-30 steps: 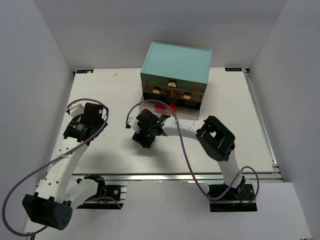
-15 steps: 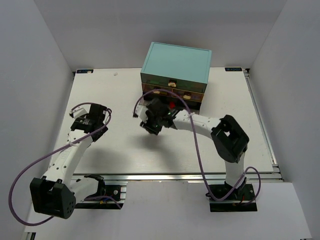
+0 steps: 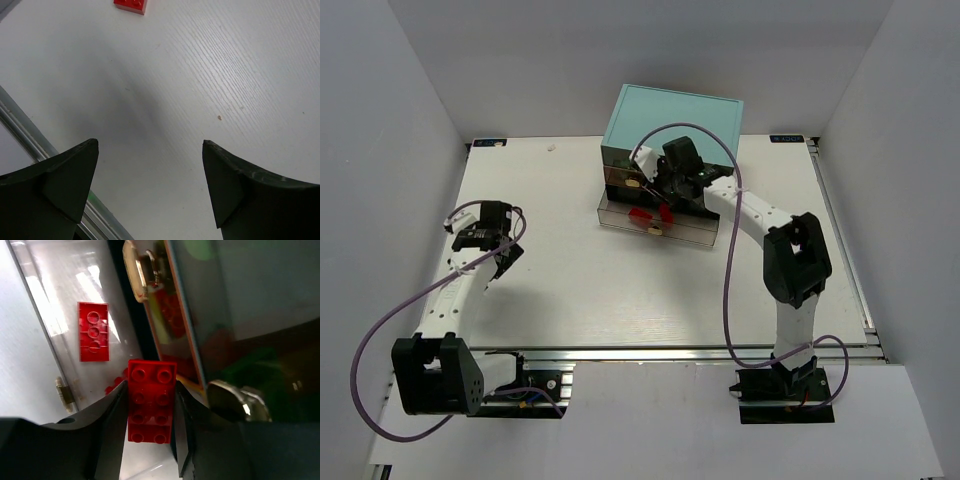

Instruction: Sort the legos into containers by color

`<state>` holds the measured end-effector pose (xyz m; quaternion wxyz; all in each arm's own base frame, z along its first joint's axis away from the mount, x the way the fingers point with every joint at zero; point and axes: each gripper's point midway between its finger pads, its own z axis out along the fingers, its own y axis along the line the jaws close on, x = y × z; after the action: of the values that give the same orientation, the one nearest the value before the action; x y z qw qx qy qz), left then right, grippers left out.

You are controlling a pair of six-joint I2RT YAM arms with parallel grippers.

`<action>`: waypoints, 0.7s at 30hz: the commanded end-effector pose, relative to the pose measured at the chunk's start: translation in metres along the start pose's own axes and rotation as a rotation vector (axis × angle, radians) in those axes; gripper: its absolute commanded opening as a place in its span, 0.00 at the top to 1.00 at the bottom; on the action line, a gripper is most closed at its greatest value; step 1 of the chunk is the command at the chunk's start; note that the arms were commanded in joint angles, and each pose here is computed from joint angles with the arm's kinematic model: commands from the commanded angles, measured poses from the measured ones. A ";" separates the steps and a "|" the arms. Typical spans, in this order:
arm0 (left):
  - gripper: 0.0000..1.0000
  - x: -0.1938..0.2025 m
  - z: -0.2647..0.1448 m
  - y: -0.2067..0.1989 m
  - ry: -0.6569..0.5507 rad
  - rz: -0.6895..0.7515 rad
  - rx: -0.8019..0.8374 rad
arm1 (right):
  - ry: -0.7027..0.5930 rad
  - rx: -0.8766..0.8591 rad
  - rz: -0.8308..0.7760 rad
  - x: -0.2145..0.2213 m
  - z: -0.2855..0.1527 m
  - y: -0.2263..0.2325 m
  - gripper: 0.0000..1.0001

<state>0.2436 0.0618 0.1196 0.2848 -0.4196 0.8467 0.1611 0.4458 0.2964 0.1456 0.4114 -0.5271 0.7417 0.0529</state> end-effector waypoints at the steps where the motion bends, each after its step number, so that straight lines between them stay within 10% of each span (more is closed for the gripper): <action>1: 0.06 -0.011 0.000 0.006 -0.021 0.001 0.000 | -0.011 0.032 -0.053 -0.007 0.002 -0.023 0.95; 4: 0.04 -0.013 0.007 0.014 -0.007 -0.004 -0.017 | -0.004 -0.005 -0.040 -0.003 0.004 -0.024 0.38; 21: 0.05 -0.039 0.049 0.028 0.017 0.012 -0.105 | -0.198 -0.184 0.055 -0.047 -0.069 0.001 0.33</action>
<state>0.2402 0.1175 0.0916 0.2199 -0.4343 0.8483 0.2086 0.4284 0.2895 0.1706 0.3921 -0.5373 0.7331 0.1423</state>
